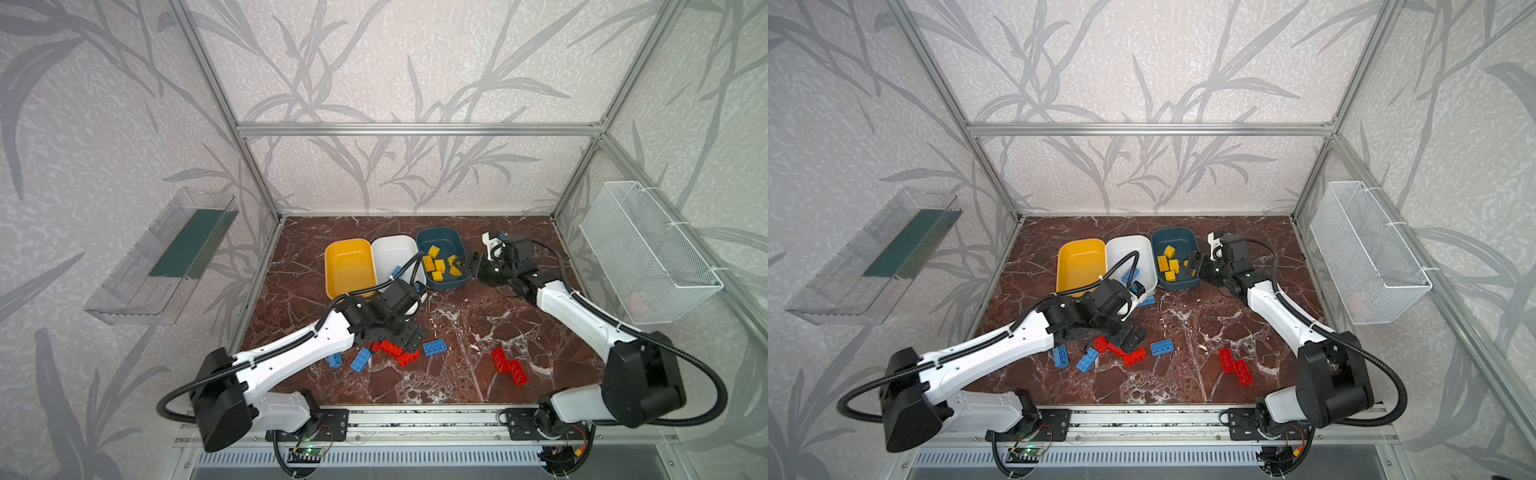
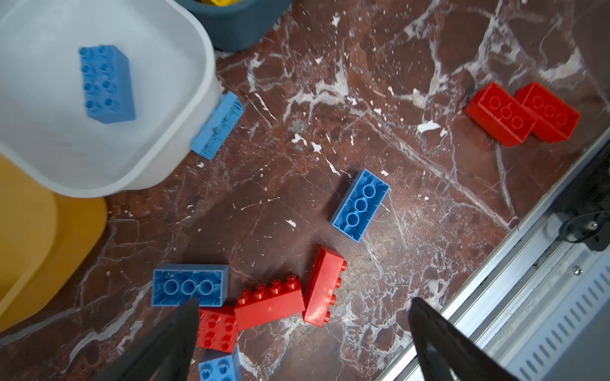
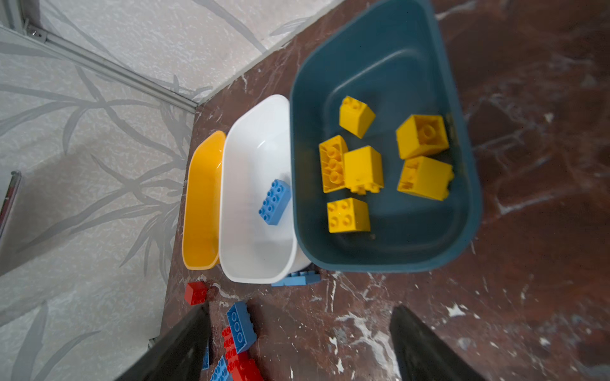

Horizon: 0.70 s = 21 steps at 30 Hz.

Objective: Sort the legos into containers by color
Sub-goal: 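Lower the left gripper onto a blue 2x3 brick while the right arm withdraws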

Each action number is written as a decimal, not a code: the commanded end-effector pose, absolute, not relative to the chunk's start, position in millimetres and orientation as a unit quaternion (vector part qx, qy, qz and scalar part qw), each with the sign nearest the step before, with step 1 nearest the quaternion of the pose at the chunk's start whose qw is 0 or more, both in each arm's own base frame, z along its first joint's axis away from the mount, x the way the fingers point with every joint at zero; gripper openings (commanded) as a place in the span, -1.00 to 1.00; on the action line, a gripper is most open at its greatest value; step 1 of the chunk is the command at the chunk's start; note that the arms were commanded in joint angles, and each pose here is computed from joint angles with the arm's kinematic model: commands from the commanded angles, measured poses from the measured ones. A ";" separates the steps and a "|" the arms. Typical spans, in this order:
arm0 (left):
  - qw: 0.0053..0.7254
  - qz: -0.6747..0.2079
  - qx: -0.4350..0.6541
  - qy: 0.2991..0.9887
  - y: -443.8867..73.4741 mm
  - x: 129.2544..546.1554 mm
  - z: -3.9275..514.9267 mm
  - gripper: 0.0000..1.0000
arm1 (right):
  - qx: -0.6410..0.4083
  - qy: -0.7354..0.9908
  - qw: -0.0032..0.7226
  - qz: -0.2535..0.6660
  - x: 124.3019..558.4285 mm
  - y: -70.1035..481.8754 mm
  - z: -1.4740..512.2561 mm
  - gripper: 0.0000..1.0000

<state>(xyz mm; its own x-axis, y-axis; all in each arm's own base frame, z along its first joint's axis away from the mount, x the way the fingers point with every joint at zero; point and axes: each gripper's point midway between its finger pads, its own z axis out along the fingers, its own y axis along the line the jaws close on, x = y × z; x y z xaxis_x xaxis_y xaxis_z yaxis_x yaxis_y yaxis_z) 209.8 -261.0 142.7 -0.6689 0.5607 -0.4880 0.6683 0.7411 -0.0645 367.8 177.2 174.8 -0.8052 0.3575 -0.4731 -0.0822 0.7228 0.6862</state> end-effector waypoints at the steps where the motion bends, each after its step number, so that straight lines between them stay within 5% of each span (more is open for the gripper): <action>1: 0.207 -0.111 0.368 0.900 -276.3 210.6 135.3 0.96 | 0.096 0.850 0.342 0.389 362.8 164.9 189.6 0.73; 21: 0.088 -0.050 0.461 0.882 -324.1 203.2 39.4 0.76 | 0.172 0.842 0.350 0.372 348.9 122.3 137.2 0.73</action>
<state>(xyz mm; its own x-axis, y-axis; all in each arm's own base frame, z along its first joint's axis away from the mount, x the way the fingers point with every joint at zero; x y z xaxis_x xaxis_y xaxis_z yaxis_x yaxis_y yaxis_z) 201.0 -318.8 41.2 -0.5988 0.7727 -0.2107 0.7934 0.6082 -0.0245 343.4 124.8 135.8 -0.7146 0.5312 -0.4552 0.0330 0.6756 0.7365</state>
